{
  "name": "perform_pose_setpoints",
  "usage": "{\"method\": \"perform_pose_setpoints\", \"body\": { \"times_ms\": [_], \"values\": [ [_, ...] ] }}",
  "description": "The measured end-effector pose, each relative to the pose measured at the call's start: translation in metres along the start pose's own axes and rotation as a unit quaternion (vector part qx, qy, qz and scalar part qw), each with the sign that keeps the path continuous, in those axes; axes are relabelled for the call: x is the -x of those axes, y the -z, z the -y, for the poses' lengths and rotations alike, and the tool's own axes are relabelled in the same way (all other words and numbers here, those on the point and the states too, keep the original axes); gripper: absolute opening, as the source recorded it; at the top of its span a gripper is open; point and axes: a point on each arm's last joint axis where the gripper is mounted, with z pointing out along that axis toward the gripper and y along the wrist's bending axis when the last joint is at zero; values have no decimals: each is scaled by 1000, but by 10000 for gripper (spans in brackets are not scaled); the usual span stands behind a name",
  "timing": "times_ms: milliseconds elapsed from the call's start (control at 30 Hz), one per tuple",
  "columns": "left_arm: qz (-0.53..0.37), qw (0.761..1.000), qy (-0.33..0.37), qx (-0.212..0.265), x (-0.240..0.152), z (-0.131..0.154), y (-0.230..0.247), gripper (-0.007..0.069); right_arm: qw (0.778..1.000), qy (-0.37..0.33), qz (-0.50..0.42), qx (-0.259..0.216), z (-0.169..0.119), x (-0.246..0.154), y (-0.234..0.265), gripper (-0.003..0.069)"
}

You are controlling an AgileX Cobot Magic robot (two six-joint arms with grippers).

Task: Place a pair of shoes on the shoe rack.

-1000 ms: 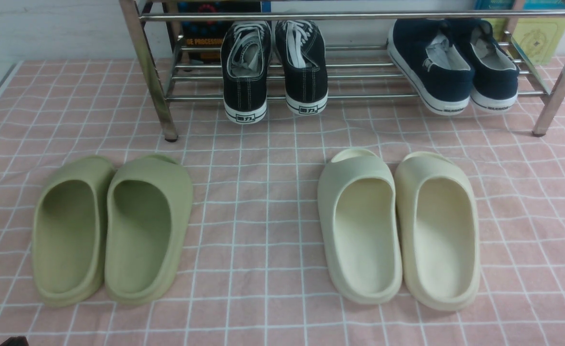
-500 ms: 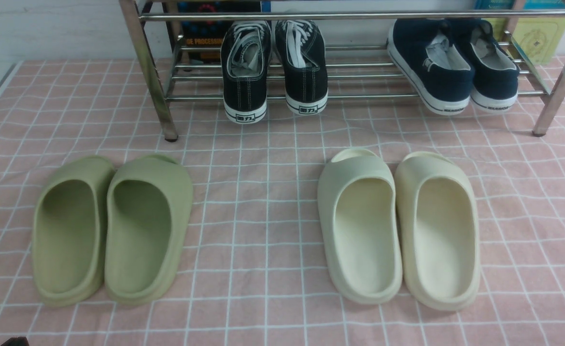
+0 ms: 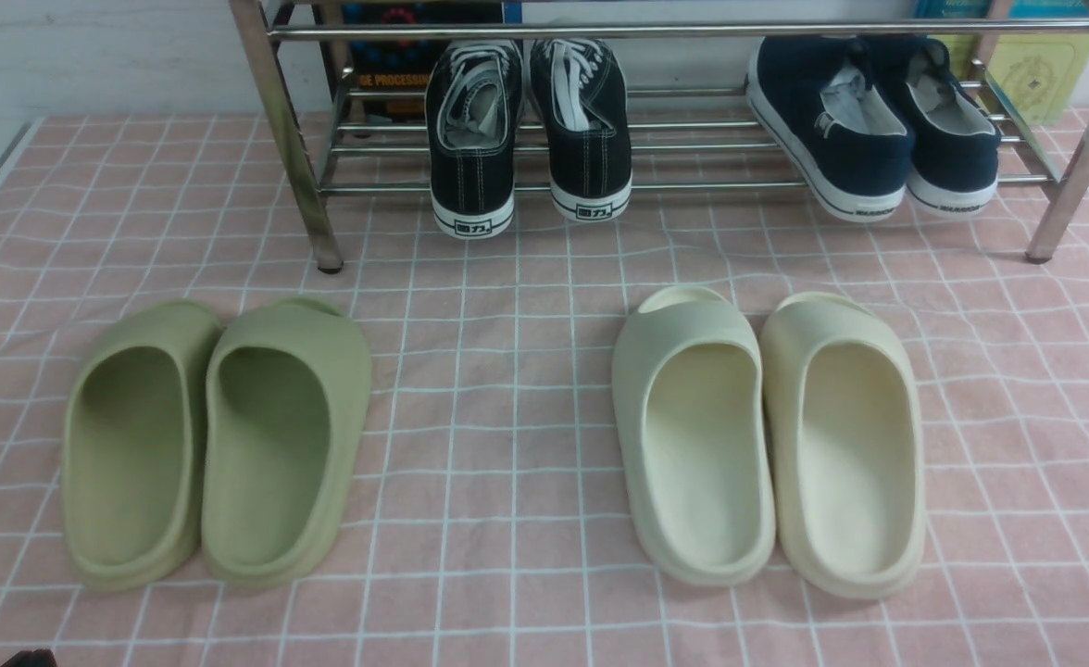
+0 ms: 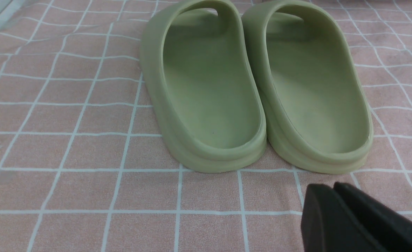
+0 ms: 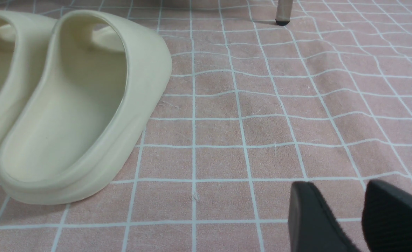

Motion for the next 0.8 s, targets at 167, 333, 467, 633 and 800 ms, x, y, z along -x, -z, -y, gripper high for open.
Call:
{"method": "perform_pose_setpoints", "body": {
  "times_ms": [167, 333, 467, 633, 800],
  "values": [
    [0, 1000, 0, 0, 0, 0, 0, 57, 1000, 0, 0, 0, 0, 0, 0, 240],
    [0, 1000, 0, 0, 0, 0, 0, 59, 1000, 0, 0, 0, 0, 0, 0, 240],
    [0, 1000, 0, 0, 0, 0, 0, 63, 1000, 0, 0, 0, 0, 0, 0, 240],
    [0, 1000, 0, 0, 0, 0, 0, 69, 1000, 0, 0, 0, 0, 0, 0, 240],
    [0, 1000, 0, 0, 0, 0, 0, 74, 1000, 0, 0, 0, 0, 0, 0, 240]
  ]
}}
